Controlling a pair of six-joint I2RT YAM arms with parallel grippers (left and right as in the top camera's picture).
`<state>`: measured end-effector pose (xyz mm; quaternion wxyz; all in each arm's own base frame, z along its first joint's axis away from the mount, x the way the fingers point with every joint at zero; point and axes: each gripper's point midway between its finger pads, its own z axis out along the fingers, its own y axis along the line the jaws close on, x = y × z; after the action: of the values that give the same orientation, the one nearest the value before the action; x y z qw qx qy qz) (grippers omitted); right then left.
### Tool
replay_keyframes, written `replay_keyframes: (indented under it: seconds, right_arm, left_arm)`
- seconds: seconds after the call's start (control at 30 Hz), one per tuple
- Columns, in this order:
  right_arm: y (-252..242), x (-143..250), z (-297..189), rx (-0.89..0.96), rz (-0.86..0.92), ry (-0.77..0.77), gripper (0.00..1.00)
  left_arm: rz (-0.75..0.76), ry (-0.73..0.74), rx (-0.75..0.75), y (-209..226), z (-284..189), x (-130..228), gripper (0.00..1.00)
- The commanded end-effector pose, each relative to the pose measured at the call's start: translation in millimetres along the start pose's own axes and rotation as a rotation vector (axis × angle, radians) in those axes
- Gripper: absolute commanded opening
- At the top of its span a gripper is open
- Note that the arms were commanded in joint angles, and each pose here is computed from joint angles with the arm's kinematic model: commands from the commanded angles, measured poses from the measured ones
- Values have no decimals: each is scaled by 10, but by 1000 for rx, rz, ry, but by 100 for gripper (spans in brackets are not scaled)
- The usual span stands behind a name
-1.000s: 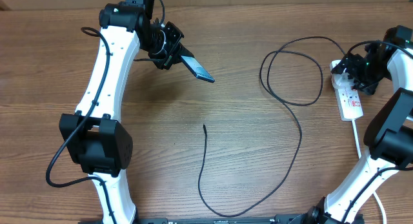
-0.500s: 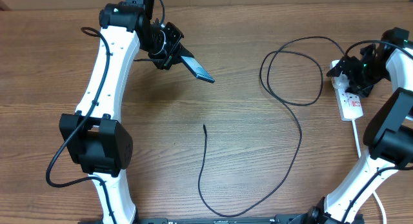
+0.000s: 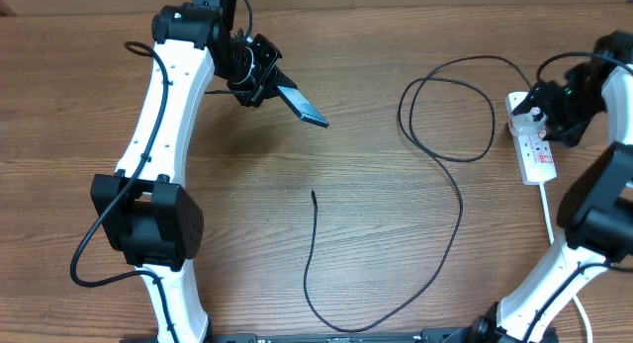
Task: Plug charger to phone and switch on socket
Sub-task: 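Hold the right gripper pressed on the socket switch, then lift the right gripper up off the power strip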
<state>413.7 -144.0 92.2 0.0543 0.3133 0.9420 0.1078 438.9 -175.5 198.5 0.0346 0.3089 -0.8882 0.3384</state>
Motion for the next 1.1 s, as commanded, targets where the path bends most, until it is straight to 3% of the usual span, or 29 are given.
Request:
replay_keyframes:
  seconds: [0.0,0.37,0.4,0.43,1.07]
  right_arm:
    - [158,-79,-841,-13,-12,-206,82]
    - [221,470,-2096,-34,23,-452,88]
    - [215,493,-2170,-31,21,-476,100]
    - [211,508,-2217,-28,20,-491,100]
    - [188,595,-2229,-20,24,-475,100]
  left_arm:
    - [19,2,29,-103,-79,82,4]
    - [20,8,33,-111,-78,93,4]
    - [20,7,33,-110,-79,91,4]
    - [20,7,33,-111,-80,91,4]
    - [42,6,32,-109,-79,90,4]
